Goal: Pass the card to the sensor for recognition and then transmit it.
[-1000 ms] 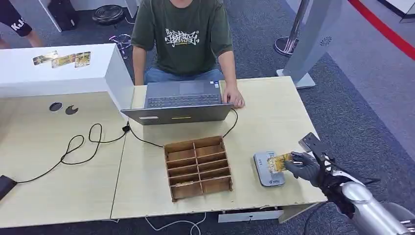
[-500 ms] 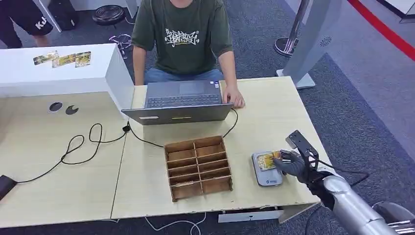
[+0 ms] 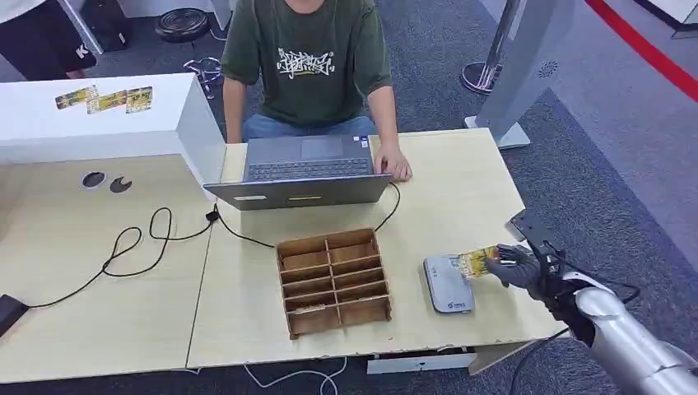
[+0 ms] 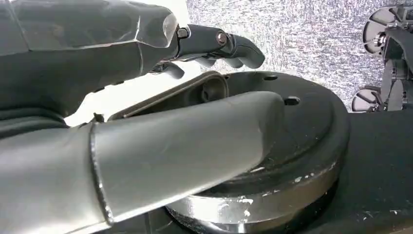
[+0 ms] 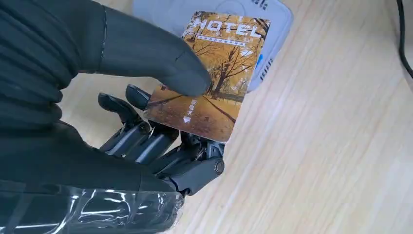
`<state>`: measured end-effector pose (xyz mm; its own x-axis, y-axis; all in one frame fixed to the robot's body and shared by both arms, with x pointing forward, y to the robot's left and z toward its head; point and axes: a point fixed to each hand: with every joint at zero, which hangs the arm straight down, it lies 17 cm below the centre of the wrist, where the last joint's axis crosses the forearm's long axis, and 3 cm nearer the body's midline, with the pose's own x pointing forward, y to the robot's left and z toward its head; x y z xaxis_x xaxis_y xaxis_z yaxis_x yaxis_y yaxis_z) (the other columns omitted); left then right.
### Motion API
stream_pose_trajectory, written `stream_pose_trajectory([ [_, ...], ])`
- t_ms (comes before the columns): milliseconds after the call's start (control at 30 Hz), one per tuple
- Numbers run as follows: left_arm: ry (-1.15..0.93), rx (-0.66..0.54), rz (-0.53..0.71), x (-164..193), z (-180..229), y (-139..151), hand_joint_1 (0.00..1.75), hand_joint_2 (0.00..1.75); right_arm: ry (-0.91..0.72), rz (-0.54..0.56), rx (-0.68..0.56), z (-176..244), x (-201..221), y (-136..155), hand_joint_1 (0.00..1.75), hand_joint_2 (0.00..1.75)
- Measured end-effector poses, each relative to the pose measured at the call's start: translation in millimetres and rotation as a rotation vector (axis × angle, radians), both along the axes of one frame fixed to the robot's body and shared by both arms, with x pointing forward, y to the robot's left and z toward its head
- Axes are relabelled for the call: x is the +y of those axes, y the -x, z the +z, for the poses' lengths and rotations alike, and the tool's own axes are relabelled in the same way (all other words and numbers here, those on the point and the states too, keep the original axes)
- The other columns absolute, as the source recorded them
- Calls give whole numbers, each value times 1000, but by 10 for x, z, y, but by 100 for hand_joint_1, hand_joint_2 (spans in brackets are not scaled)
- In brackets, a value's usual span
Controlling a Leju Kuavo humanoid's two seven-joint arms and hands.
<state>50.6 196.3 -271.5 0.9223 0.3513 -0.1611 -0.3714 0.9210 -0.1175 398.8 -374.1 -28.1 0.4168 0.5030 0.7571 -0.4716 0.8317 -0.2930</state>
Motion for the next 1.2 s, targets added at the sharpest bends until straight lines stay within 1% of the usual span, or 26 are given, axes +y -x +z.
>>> stream_pose_trajectory([
  [300, -1, 0, 2, 8, -1, 0, 0, 0, 14, 13, -8, 68, -55, 10, 175, 175],
  [367, 0, 1, 6, 6, -1, -1, 0, 0, 10, 7, 5, 74, -82, 28, 175, 175],
  [500, 1, 2, 18, 7, -1, 1, 0, 0, 20, 24, 88, 86, -249, 227, 175, 175],
  [600, 1, 2, 18, 7, -1, 1, 0, 0, 45, 47, 111, 71, -312, 360, 175, 175],
  [700, 3, -1, 17, 2, 1, -8, 0, 0, 58, 72, 128, 0, -273, 444, 175, 175],
  [900, 8, -3, 13, -18, 5, -12, 0, 0, 68, 115, 144, -147, -120, 498, 175, 175],
  [1200, 9, -5, -5, -32, 7, -8, 0, 0, 77, 140, 159, -400, 103, 570, 175, 175],
])
